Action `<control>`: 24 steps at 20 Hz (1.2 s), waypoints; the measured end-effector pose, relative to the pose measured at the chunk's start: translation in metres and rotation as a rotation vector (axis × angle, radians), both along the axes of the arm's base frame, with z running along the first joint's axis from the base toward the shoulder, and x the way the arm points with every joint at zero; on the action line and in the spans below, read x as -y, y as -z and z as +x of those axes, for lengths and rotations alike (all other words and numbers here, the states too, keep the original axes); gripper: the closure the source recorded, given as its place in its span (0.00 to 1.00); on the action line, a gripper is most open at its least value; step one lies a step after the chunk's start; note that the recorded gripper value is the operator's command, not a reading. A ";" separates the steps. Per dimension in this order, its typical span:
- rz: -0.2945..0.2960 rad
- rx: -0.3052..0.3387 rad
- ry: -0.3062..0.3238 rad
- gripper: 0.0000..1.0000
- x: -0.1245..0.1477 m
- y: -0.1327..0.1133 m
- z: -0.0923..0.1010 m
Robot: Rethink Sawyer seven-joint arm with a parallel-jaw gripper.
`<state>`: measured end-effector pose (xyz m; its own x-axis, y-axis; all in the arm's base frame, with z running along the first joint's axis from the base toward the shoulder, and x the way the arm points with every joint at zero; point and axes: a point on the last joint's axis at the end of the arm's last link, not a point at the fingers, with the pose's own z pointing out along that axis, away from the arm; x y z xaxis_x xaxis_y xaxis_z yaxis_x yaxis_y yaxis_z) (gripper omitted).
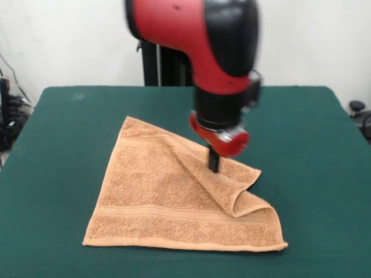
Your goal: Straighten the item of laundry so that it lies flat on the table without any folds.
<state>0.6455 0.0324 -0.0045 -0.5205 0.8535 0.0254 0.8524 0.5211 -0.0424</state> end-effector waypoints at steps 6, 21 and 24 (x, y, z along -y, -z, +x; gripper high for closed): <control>-0.031 -0.020 0.017 1.00 0.095 -0.015 -0.054; -0.123 -0.017 -0.247 1.00 0.151 0.017 -0.161; -0.115 0.006 -0.279 1.00 0.133 0.023 -0.160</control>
